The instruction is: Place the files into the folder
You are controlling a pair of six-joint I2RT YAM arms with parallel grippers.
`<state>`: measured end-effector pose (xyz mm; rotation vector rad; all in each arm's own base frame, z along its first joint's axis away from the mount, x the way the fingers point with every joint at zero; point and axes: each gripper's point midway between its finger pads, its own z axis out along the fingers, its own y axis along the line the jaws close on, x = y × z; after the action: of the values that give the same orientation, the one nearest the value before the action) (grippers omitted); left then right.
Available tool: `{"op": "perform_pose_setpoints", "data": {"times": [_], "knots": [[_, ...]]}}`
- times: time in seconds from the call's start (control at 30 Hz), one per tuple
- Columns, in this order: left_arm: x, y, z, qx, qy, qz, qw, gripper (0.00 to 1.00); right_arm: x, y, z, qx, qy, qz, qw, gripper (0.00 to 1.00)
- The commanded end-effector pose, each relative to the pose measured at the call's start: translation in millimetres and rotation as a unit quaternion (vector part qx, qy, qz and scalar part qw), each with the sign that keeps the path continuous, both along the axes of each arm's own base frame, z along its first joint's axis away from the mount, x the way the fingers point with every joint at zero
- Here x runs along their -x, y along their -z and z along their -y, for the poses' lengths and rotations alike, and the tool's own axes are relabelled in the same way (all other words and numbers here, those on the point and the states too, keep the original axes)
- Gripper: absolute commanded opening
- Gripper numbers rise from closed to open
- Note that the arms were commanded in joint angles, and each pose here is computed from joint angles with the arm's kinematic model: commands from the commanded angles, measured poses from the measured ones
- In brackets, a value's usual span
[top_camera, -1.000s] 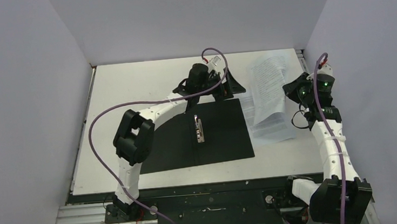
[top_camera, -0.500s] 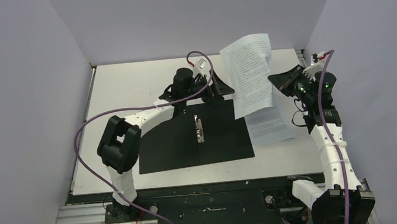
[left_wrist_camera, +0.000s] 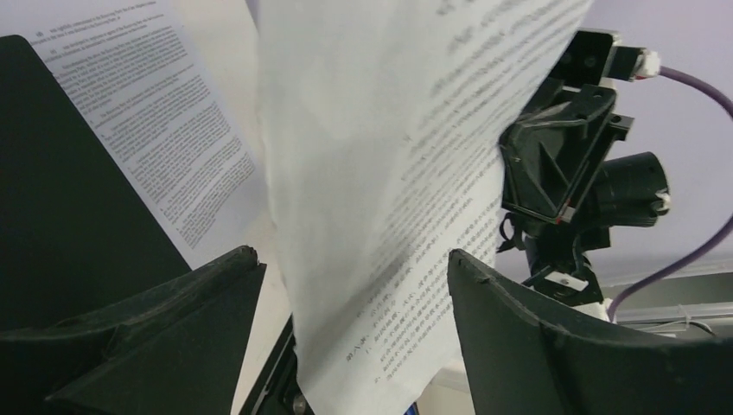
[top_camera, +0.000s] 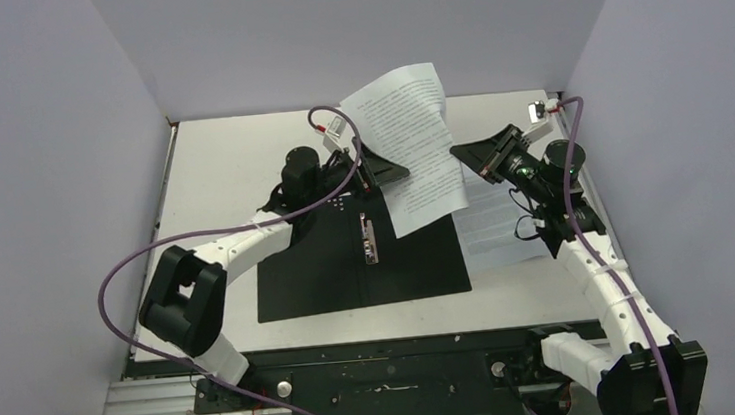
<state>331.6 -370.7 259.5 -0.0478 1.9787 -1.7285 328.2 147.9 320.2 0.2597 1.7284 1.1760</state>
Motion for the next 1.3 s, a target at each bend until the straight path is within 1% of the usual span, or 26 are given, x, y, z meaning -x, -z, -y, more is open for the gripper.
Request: {"op": "perform_pose_setpoints", "data": {"times": [0.0, 0.1, 0.27, 0.37, 0.43, 0.53, 0.6, 0.67, 0.7, 0.8, 0.93, 1.07, 1.17, 1.27], "knots": [[15, -53, -20, 0.059, -0.006, 0.071, 0.996, 0.75, 6, -25, -7, -0.021, -0.003, 0.048, 0.999, 0.05], [22, -55, -28, 0.065, -0.011, 0.078, 0.995, 0.66, 8, -25, -10, -0.024, -0.006, 0.048, 0.999, 0.05], [28, -55, -37, 0.069, -0.014, 0.087, 0.994, 0.48, 13, -24, -14, -0.027, -0.012, 0.049, 0.998, 0.05], [31, -58, -41, 0.069, -0.016, 0.097, 0.993, 0.40, 19, -23, -18, -0.030, -0.021, 0.050, 0.998, 0.05], [32, -60, -43, 0.070, -0.018, 0.104, 0.992, 0.37, 23, -20, -19, -0.030, -0.024, 0.048, 0.998, 0.05], [34, -64, -45, 0.071, -0.018, 0.114, 0.991, 0.23, 28, -15, -22, -0.029, -0.029, 0.045, 0.998, 0.05], [36, -67, -46, 0.071, -0.017, 0.120, 0.990, 0.10, 30, -12, -23, -0.028, -0.031, 0.043, 0.998, 0.05], [39, -70, -47, 0.072, -0.018, 0.129, 0.989, 0.07, 33, -10, -24, -0.024, -0.035, 0.043, 0.998, 0.05], [40, -70, -48, 0.071, -0.017, 0.135, 0.988, 0.00, 34, -9, -24, -0.021, -0.036, 0.042, 0.998, 0.05], [45, -69, -49, 0.065, -0.008, 0.144, 0.987, 0.00, 37, -6, -24, -0.007, -0.040, 0.047, 0.998, 0.06], [59, -79, -53, 0.075, 0.007, 0.166, 0.983, 0.00, 38, -2, -23, 0.017, -0.040, 0.062, 0.997, 0.22], [76, -95, -59, 0.075, 0.024, 0.190, 0.979, 0.00, 41, 0, -27, 0.021, -0.056, 0.078, 0.995, 0.42], [88, -105, -63, 0.061, 0.037, 0.212, 0.975, 0.00, 44, -4, -26, 0.025, -0.060, 0.093, 0.994, 0.63], [99, -110, -67, 0.042, 0.046, 0.229, 0.971, 0.00, 49, -10, -26, 0.039, -0.065, 0.114, 0.991, 0.78]]}}
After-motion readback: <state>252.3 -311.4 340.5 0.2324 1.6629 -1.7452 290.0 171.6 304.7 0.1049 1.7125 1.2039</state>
